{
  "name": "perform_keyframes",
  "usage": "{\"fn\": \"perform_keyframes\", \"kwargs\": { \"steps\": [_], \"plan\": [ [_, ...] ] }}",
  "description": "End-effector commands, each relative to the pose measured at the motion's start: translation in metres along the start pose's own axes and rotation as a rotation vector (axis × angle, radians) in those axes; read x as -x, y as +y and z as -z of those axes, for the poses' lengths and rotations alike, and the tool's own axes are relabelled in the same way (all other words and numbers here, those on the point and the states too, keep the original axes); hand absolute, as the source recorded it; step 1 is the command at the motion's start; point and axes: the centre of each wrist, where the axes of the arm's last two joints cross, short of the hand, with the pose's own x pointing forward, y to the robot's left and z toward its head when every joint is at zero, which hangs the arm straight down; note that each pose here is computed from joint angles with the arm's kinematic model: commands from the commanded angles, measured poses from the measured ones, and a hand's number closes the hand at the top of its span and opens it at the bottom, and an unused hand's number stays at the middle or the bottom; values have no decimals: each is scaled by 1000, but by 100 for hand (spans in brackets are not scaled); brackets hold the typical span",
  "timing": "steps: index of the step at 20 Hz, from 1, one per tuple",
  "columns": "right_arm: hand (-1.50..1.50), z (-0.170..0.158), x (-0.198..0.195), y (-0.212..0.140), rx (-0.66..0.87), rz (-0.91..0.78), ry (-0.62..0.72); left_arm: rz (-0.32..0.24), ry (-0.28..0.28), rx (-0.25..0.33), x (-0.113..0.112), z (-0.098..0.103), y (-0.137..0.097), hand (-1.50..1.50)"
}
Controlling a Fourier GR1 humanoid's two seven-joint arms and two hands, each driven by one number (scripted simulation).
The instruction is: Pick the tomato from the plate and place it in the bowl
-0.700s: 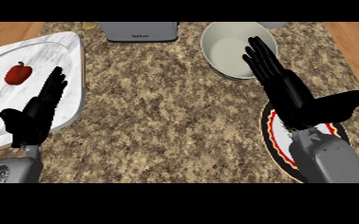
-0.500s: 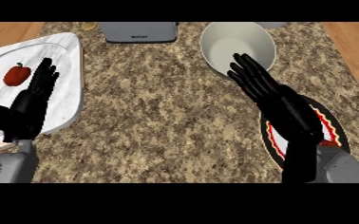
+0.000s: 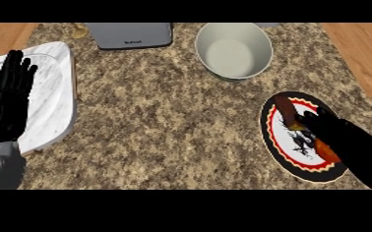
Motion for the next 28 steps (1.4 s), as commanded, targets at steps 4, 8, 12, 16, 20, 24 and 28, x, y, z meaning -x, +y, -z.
{"fn": "perform_keyframes", "kwargs": {
  "steps": [4, 8, 12, 16, 20, 24, 28],
  "plan": [
    [-150, -76, -62, -49, -88, -204, -55, -14, -16, -7, -11, 3, 3, 0],
    [-150, -97, -110, -80, -67, -413, 59, -30, -28, 1, -17, 5, 1, 0],
    [-150, -99, -149, -108, -100, -553, 213, -14, -40, 15, -19, 14, 6, 0],
    [-150, -78, -163, -107, -266, -687, 391, -35, -33, 43, -13, 5, -2, 0],
    [-150, -65, -167, -108, -413, -722, 464, -50, -32, 55, -20, 17, -16, 0],
    [-150, -84, -151, -104, -516, -794, 530, -35, -36, 48, -22, 18, -19, 0],
    [-150, -122, -144, -117, -516, -825, 565, -32, -47, 66, -17, 11, -22, 0]
  ]
}}
